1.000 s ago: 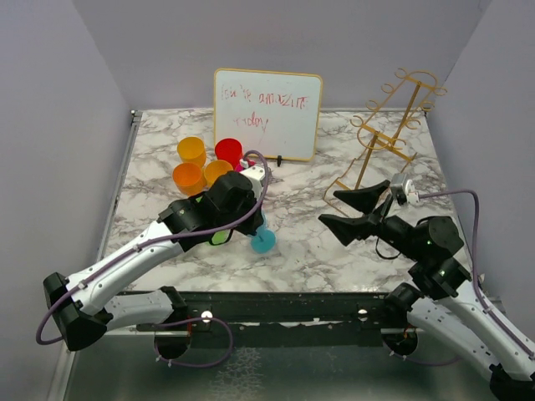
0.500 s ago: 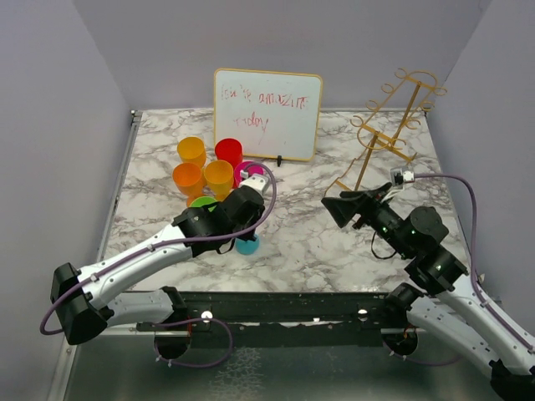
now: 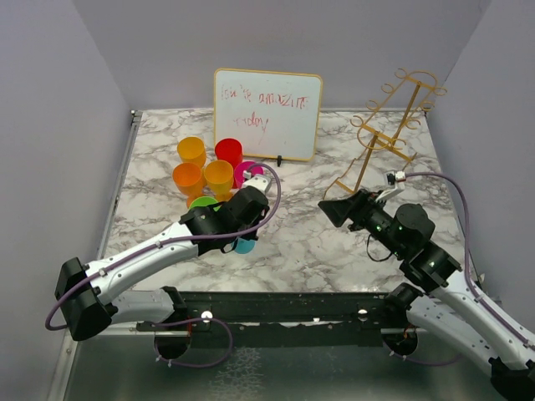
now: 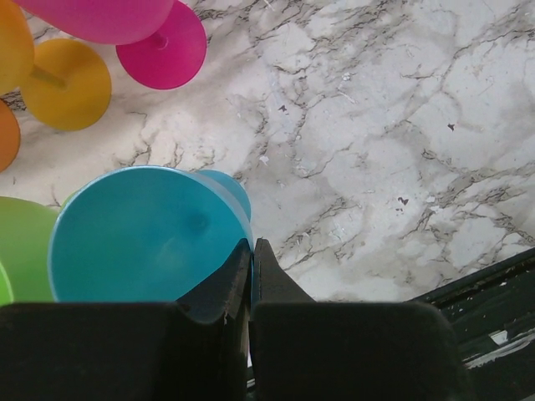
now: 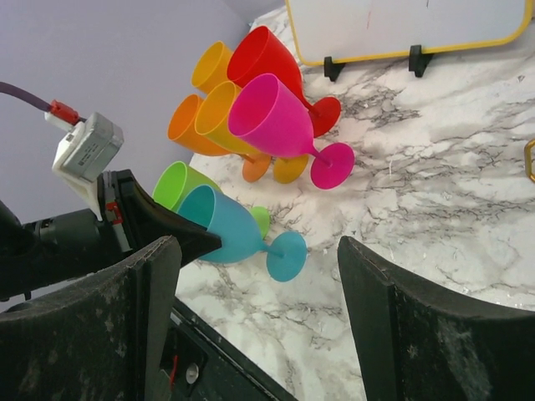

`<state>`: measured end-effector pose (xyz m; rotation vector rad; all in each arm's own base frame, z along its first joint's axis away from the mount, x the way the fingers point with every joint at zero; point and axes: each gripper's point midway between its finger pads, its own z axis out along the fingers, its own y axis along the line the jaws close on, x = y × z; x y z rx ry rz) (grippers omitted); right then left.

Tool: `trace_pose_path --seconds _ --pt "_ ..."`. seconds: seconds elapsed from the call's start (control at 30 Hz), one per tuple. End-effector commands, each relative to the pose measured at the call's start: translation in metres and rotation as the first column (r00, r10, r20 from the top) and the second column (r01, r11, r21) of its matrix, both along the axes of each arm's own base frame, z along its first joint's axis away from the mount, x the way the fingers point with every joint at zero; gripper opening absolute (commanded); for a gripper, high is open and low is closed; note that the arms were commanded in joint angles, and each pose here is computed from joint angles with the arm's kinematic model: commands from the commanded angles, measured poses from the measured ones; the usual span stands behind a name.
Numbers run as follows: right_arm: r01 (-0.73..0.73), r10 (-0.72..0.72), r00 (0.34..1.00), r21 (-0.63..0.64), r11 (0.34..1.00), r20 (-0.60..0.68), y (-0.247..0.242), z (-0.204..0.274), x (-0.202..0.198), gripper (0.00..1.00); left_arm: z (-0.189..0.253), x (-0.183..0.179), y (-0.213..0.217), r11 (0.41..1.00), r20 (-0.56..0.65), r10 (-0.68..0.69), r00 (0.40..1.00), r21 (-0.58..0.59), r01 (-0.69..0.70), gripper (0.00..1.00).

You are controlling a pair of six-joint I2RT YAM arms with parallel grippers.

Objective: Take the wine glass off the wine glass rack
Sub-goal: Place the wine glass at the center of the board, then reset both arms

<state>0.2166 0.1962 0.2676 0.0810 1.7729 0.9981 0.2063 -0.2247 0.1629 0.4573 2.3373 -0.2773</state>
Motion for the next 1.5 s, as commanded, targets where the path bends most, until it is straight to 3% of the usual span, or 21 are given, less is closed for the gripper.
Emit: trace_pose_path --seconds 0.0,0.13,0.5,0.8,0.9,1.03,1.2,1.4,1.47 --pt "0.036 -0.036 0.999 0.001 0.999 -0.039 -0.004 -0.003 0.003 0.8 -0.006 0.0 0.001 1.0 -0.009 -0.002 1.0 0.028 0.003 0.0" --pt "0.039 -0.039 0.998 0.001 0.999 -0.049 -0.004 -0.006 0.003 0.8 -0.009 -0.005 -0.003 0.999 -0.032 -0.039 0.999 0.021 0.039 0.0" --pt "0.072 -0.073 0.996 -0.027 0.997 -0.05 -0.013 -0.008 0.002 0.8 -0.005 -0.008 -0.001 0.999 -0.019 -0.043 0.999 -0.005 0.043 0.27" --pt "0.091 -0.094 0.995 -0.061 0.994 -0.039 -0.02 -0.007 0.002 0.8 0.009 -0.004 -0.007 0.998 0.004 -0.058 0.998 -0.027 0.058 0.35" --pt "0.08 -0.082 0.996 -0.067 0.995 -0.034 -0.02 -0.006 0.0 0.8 0.012 -0.005 -0.009 0.997 0.002 -0.062 0.998 -0.037 0.062 0.47" --pt "0.06 -0.062 0.998 -0.076 0.995 -0.026 -0.018 -0.003 -0.002 0.8 0.023 -0.003 -0.009 0.997 0.024 -0.055 0.998 -0.058 0.057 0.53" --pt "0.016 -0.017 1.0 -0.083 0.996 -0.012 -0.01 -0.004 -0.003 0.8 0.037 -0.002 -0.003 0.995 0.059 -0.011 0.998 -0.1 0.017 0.72" --pt "-0.171 0.172 0.985 -0.076 0.982 -0.001 0.021 0.006 -0.015 0.8 0.07 0.002 -0.001 0.989 0.135 -0.003 0.991 -0.149 0.024 0.96" --pt "-0.213 0.214 0.977 -0.067 0.975 -0.004 0.028 0.009 -0.018 0.81 0.082 0.002 -0.002 0.984 0.151 -0.009 0.988 -0.177 0.036 0.99"
